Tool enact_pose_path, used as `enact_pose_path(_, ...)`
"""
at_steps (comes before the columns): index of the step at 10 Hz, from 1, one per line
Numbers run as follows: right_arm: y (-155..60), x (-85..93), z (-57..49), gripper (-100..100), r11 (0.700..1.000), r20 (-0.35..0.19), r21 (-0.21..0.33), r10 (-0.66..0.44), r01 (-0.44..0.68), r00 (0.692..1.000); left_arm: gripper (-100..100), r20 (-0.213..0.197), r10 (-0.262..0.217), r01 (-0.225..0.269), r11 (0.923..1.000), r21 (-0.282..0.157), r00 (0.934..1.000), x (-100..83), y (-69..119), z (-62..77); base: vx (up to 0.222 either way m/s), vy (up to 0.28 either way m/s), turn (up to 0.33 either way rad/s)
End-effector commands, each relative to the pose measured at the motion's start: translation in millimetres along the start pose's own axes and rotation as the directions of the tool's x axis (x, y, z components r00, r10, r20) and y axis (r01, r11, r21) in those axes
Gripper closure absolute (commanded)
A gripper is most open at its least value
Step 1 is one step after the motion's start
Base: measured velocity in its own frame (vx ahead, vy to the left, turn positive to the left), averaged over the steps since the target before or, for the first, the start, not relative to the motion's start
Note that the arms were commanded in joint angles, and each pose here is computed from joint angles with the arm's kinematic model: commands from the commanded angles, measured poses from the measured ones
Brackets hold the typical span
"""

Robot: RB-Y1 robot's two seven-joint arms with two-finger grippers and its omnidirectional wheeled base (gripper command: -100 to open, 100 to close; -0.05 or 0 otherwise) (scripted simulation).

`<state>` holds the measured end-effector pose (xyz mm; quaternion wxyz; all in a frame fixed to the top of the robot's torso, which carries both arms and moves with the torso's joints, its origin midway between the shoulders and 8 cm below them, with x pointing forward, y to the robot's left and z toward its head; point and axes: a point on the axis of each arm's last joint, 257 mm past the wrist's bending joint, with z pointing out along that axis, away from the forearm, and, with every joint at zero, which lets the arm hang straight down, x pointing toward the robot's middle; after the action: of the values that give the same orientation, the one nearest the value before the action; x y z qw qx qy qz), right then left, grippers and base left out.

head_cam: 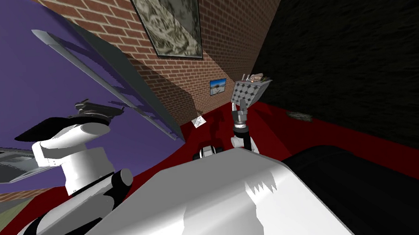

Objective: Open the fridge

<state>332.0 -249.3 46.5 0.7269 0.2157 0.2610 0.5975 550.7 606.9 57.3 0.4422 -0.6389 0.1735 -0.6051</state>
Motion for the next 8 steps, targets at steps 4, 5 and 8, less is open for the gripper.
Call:
enact_pose_path(4,0,0.0,0.0,0,1.000,0.000,0.000,0.000,0.000,1.000,-100,0.075,-0.157,0.159,0.9870,-0.026,0.9848,-20.1,-45.6,15.3,0.068,-0.162,0.054)
enact_pose_path(5,0,0.0,0.0,0,1.000,0.000,0.000,0.000,0.000,1.000,-100,0.082,-0.184,0.187,0.9821,-0.027,0.9796,-21.2,-54.5,16.7,0.080,-0.170,0.062)
enact_pose_path(8,0,0.0,0.0,0,1.000,0.000,0.000,0.000,0.000,1.000,-100,0.093,-0.245,0.249,0.9682,-0.027,0.9650,-22.0,-75.6,18.4,0.053,-0.124,0.042)
